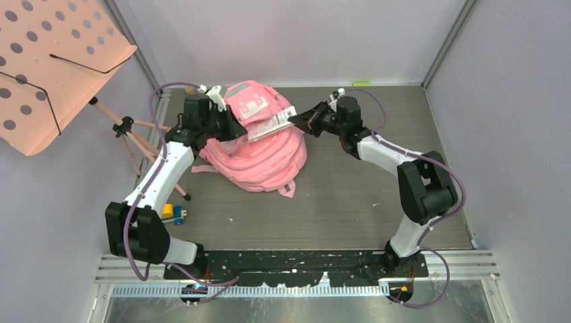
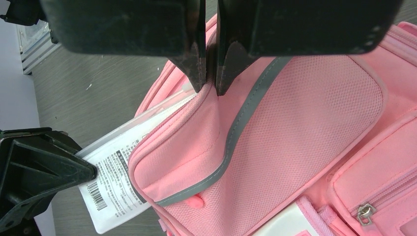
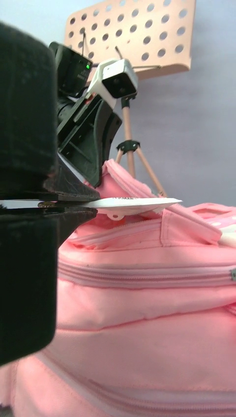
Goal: Pack the student bag
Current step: Place the stationery in the student bag.
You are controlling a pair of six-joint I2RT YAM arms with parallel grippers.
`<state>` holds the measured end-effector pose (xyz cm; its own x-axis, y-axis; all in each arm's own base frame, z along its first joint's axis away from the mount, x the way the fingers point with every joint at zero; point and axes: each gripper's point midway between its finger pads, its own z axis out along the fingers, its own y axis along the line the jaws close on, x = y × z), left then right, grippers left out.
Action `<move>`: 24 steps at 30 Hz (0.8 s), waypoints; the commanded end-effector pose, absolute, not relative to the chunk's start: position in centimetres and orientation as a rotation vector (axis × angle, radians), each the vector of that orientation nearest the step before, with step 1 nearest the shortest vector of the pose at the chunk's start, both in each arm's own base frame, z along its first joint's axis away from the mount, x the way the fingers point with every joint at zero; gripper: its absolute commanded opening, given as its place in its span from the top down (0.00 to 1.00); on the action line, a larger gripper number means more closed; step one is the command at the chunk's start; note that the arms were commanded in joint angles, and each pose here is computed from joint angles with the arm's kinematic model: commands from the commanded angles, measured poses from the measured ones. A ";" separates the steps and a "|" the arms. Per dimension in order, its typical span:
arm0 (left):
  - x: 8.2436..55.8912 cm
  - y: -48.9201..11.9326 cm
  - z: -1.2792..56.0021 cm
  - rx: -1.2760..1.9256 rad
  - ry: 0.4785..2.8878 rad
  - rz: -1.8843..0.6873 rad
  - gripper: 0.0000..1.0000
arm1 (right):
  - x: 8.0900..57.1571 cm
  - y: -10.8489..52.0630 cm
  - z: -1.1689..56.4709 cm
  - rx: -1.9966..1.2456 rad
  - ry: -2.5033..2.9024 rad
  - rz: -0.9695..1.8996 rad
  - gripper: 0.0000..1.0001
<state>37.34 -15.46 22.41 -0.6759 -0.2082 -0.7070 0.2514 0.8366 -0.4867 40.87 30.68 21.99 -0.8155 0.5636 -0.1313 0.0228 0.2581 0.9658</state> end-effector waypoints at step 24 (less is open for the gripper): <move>37.0 -16.7 25.6 0.054 2.108 -0.834 1.00 | 40.4 40.6 24.0 0.502 1.981 1.686 0.99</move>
<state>37.52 -15.32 22.58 -0.6711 -0.2160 -0.7092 0.2502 0.8345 -0.4909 39.93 39.06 19.97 -0.8134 0.5775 -0.0698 0.0745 0.2225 0.9721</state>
